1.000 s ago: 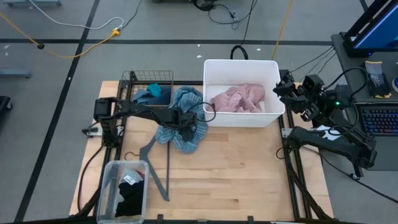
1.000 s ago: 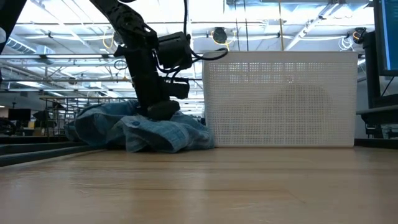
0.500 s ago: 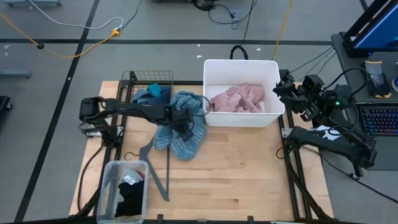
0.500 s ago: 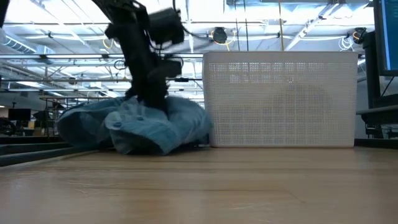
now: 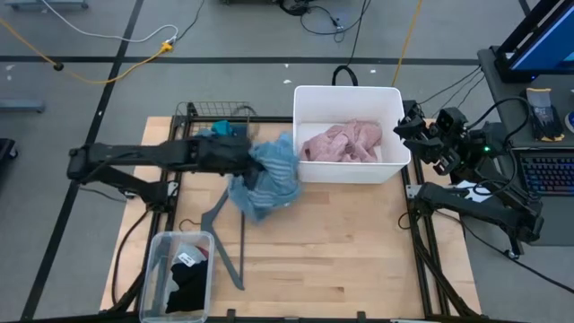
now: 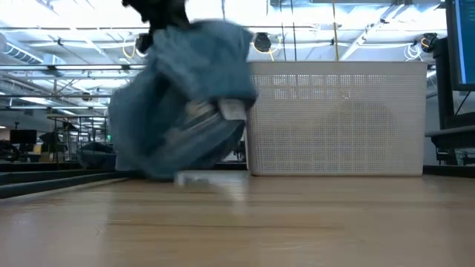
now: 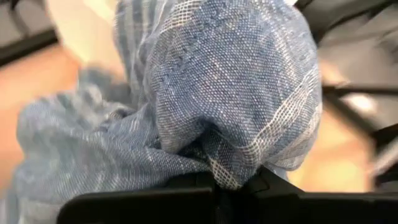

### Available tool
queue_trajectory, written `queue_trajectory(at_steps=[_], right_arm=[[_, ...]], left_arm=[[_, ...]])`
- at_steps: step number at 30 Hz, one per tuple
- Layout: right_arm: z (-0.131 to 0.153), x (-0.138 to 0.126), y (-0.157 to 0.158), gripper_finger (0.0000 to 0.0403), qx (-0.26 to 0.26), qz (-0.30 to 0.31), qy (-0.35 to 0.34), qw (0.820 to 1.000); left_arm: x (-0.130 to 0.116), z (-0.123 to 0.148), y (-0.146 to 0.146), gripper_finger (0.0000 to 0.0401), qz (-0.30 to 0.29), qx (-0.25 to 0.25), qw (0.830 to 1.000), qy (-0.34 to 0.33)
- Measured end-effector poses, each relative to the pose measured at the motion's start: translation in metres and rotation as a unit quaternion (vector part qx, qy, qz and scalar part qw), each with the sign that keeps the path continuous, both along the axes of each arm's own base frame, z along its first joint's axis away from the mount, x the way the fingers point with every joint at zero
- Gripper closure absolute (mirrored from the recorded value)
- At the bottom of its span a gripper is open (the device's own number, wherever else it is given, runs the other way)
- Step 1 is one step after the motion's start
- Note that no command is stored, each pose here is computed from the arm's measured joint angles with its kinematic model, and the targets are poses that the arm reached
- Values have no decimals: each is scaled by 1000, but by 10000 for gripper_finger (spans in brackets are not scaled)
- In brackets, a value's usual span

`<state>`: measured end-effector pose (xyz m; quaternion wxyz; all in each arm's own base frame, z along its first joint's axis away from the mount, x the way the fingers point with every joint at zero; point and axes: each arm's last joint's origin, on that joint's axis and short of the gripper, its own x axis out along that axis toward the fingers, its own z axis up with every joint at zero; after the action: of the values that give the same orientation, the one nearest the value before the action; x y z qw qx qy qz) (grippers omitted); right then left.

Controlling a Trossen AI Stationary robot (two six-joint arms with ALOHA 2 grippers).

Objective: Pick & Place Cloths
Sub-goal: Put the blue striped shirt into the white laundry bin

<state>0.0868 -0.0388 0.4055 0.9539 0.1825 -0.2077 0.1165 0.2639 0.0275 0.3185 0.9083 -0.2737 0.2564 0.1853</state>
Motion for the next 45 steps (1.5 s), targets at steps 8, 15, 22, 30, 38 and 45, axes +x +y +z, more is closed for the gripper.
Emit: queue_trajectory(at_steps=[8,15,22,30,38,45], right_arm=[[0,0,0,202,0,0,0,1000],[0,0,0,202,0,0,-1,1000],[0,0,0,202,-1,0,-1,1000],[-3,5,-2,202,3,16,22,1000],[-10,31,-3,202,-6,85,52,995],[-16,65,-1,202,-17,135,49,989]], left_arm=[[-36,59,-17,395,-17,-6,981,-192],[-57,95,-26,395,-34,-3,944,-329],[-70,123,-29,395,-49,1,901,-431],[-84,182,-33,395,-63,70,866,-492],[-84,240,-34,395,-67,128,850,-506],[-76,279,-31,395,-58,169,838,-516]])
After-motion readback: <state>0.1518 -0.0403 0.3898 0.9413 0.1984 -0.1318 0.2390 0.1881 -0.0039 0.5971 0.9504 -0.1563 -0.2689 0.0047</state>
